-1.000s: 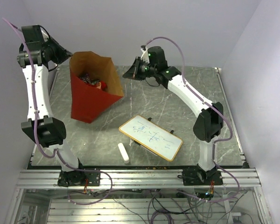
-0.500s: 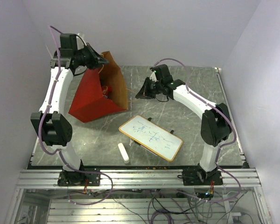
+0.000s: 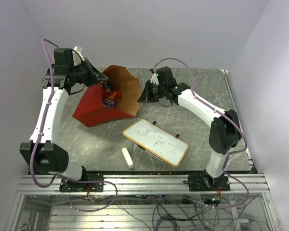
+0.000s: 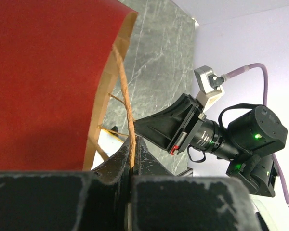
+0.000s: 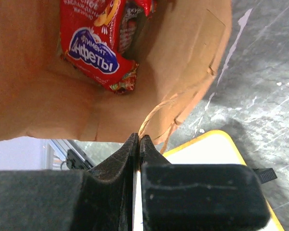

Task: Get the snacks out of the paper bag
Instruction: Adjust the paper bag at the center of the board.

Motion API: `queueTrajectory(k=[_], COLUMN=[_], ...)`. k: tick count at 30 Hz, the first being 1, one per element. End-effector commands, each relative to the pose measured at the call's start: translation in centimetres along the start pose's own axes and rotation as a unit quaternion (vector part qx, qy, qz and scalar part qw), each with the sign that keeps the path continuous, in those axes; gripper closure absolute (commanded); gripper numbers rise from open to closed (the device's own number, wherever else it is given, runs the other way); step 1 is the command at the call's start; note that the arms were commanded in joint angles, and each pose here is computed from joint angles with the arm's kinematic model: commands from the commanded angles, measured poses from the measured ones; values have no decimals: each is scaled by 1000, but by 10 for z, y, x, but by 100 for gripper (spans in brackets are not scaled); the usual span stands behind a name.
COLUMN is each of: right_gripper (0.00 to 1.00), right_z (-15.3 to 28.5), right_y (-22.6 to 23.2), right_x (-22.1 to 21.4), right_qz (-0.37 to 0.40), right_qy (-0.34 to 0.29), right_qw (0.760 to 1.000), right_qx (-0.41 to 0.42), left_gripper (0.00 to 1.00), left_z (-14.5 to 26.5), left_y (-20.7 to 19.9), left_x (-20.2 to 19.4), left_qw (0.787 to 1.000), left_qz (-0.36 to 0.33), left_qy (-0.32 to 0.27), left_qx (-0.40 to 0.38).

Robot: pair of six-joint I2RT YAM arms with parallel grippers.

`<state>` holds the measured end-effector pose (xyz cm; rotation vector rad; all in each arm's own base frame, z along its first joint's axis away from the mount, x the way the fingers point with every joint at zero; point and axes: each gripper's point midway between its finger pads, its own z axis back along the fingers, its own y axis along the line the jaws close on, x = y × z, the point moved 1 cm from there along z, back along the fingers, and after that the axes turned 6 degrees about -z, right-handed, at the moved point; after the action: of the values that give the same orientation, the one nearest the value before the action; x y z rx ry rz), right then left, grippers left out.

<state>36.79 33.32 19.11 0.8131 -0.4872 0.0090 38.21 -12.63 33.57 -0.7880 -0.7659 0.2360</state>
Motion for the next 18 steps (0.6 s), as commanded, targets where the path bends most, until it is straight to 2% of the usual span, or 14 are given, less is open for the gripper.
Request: queueTrajectory(k=[1,7,12,15,18], right_gripper=[97,86,63,49,36], right_z=[9,28,42,43,33], right_y=[2,-34,-45,-26,-6], right_x=[-11,7,44,65,72], right_qz=[55,123,184,216,215], right_qy=[21,-10,-41,-59,-72], right_qw=[998,987,967,962,966], right_qx=[-1,-106,-169,-154,-121], left_gripper=[93,93,93,93,93], left_z=[16,23,24,26,25], left_y=[2,5,1,0,1], left_x=[-17,-24,-19,-21,-24], left_qw=[1000,1000,1000,999,999], left_qz=[-5,0,11,26,40], left_qy=[7,8,2,1,4], left_qx=[11,24,25,26,27])
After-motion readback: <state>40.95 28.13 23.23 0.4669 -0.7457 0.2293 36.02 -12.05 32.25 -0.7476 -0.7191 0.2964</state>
